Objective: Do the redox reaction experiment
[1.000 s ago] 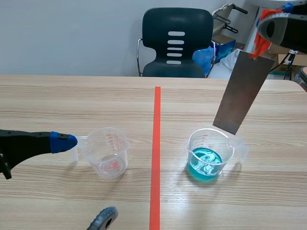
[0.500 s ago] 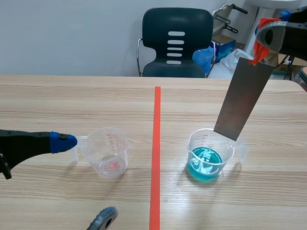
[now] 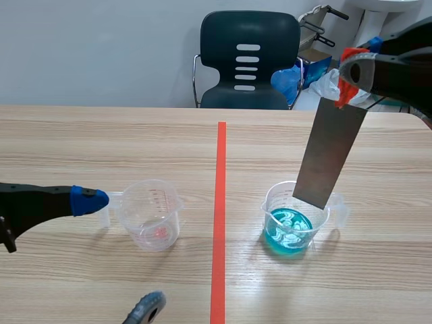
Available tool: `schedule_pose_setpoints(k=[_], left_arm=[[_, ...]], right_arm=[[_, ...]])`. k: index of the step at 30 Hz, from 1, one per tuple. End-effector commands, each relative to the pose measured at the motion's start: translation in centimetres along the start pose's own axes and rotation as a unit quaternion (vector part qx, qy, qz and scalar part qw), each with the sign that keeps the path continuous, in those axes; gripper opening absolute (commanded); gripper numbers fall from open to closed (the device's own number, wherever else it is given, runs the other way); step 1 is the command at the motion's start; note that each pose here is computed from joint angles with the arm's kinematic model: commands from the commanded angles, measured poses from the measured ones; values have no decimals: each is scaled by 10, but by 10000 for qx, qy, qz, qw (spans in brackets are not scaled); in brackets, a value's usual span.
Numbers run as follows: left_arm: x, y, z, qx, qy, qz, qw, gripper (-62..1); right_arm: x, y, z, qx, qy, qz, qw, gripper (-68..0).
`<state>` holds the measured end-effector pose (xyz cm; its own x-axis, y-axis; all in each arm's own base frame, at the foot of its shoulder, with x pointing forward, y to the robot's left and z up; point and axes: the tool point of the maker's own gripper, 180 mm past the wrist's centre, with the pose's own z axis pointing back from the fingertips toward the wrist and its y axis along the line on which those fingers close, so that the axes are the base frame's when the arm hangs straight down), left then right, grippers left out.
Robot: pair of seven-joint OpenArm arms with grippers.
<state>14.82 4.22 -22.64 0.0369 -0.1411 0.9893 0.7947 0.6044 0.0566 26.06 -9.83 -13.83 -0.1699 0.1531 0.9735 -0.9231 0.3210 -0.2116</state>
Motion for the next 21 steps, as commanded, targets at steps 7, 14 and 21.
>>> schedule_pose_setpoints(k=[7,14,21], left_arm=[[9,-4,-1,-24,-160,77,9998,14],[9,-4,-1,-24,-162,77,9998,14],[9,-4,-1,-24,-162,77,9998,14]], right_arm=[[6,-3,-5,-1,-66,114,9999,-667],[1,-2,-9,0,8,93,10000,-667],[-5,1,-17,55,45,58,10000,-667]])
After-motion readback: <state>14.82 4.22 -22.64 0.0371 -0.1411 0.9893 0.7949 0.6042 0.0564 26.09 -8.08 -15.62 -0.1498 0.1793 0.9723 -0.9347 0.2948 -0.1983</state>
